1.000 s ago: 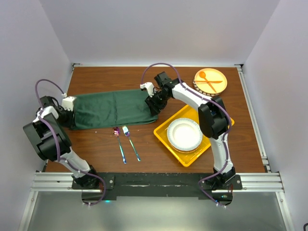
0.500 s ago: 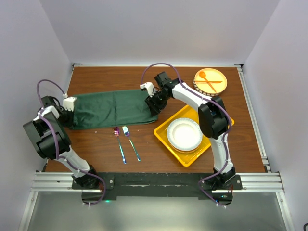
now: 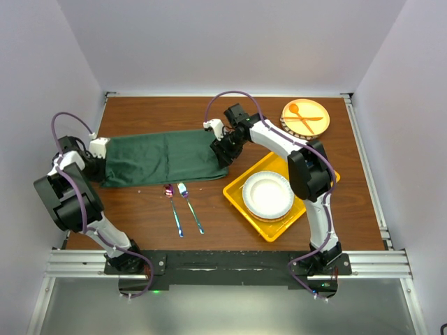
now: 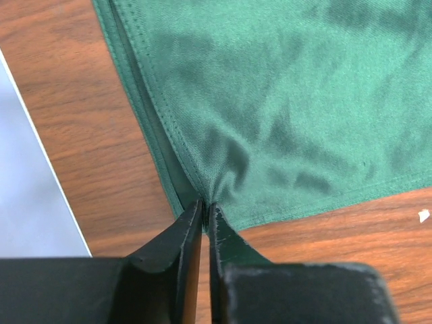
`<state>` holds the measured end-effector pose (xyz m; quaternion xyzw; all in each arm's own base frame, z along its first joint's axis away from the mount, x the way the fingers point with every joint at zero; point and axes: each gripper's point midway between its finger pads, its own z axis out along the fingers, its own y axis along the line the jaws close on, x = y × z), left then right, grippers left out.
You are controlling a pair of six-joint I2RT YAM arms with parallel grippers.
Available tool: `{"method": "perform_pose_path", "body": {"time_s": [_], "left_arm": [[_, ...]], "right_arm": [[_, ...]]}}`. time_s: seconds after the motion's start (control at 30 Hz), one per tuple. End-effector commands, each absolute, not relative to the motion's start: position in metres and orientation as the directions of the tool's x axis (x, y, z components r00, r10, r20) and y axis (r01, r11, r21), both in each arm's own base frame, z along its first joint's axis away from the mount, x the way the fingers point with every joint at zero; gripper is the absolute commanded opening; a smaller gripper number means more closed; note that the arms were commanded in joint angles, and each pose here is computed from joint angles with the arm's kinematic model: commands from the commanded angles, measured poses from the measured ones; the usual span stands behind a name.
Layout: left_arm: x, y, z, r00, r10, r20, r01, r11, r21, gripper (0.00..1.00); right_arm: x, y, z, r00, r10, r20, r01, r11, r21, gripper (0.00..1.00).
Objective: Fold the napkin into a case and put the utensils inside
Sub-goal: Fold and flatten the napkin at the center of the board.
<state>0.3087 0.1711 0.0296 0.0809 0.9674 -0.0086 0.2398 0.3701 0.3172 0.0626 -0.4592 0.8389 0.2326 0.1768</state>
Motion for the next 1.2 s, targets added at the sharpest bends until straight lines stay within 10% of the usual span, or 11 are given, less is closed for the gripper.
{"method": "perform_pose_path", "body": {"time_s": [0.0, 1.03, 1.17], "left_arm": [[0.319, 0.17, 0.045, -0.852, 0.156, -0.499, 0.162, 0.986, 0.03, 0.05], [0.329, 0.194, 0.045, -0.87, 0.161, -0.466, 0.129, 0.987, 0.1, 0.0], [0.328, 0.187, 0.043, -0.874, 0.131, -0.467, 0.121, 0.991, 0.052, 0.27]], "right_arm": [[0.376, 0.323, 0.091, -0.487, -0.672, -0.558, -0.864, 0.466, 0.193, 0.54], [0.368, 0.324, 0.083, -0.505, -0.665, -0.55, -0.856, 0.467, 0.222, 0.55], [0.374, 0.33, 0.085, -0.503, -0.653, -0.566, -0.856, 0.467, 0.222, 0.56]]}}
